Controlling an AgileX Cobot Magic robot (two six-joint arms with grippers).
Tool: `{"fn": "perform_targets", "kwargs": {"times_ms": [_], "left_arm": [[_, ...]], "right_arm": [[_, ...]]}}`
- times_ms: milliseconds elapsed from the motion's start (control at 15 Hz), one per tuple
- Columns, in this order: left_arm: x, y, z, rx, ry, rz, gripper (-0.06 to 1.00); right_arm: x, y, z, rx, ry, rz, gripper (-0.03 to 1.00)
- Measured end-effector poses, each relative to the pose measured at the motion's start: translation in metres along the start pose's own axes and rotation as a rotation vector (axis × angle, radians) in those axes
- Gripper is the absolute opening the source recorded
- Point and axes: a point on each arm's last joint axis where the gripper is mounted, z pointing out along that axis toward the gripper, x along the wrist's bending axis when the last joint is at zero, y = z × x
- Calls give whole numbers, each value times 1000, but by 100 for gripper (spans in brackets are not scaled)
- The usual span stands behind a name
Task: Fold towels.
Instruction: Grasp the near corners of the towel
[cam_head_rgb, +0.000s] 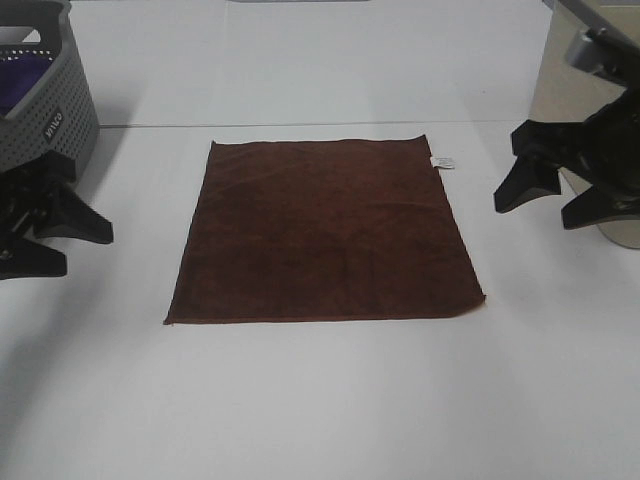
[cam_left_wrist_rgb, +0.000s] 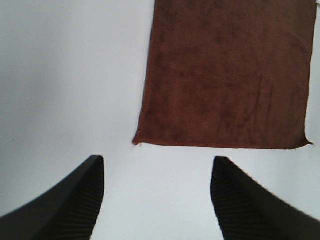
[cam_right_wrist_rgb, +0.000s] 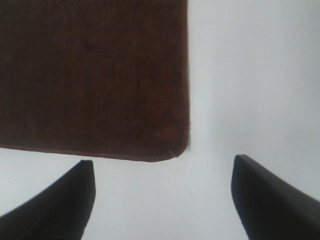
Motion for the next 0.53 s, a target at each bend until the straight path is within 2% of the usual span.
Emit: {"fn": "perform_targets", "kwargs": {"times_ms": [133, 333, 533], "left_arm": [[3, 12, 25, 65, -39, -11, 60], [10, 21, 52, 132, -70, -18, 67], [23, 23, 83, 206, -90, -43, 70]], "right_arm": [[0, 9, 22, 93, 66, -7, 72], [-10, 17, 48, 149, 120, 16, 72], [-50, 17, 78, 180, 248, 126, 72]]}}
